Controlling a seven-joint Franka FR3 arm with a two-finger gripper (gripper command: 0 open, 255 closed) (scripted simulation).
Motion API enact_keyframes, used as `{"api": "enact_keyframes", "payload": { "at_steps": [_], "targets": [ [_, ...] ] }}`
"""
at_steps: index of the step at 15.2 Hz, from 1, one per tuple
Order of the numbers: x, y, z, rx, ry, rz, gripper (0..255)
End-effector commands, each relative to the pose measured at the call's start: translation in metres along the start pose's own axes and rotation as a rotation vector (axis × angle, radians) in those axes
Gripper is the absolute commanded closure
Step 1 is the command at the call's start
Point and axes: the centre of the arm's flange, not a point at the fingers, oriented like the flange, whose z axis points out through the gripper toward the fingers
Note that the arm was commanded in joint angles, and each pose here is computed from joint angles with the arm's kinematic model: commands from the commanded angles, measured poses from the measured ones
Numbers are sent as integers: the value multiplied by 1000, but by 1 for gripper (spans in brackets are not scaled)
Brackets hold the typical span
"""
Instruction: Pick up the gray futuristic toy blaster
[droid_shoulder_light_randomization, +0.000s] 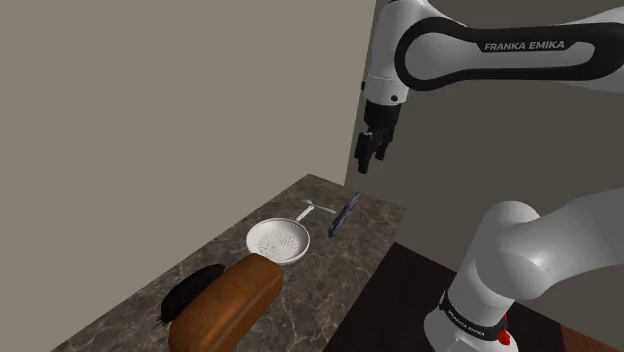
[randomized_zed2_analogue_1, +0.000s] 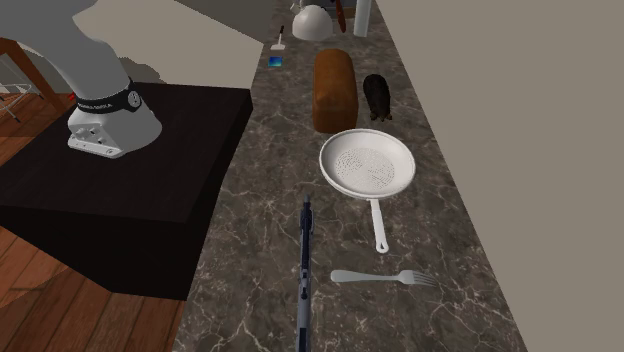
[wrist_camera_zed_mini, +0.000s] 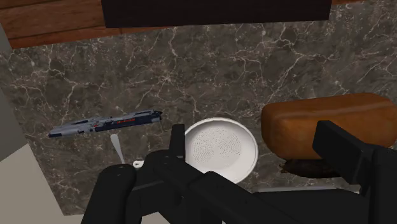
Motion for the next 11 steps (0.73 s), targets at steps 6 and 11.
{"api": "enact_keyframes", "payload": {
  "at_steps": [6, 11],
  "targets": [
    [42, 13, 49, -6, -2, 180, 0],
    [81, 33, 98, -11, -4, 359, 0]
  ]
}}
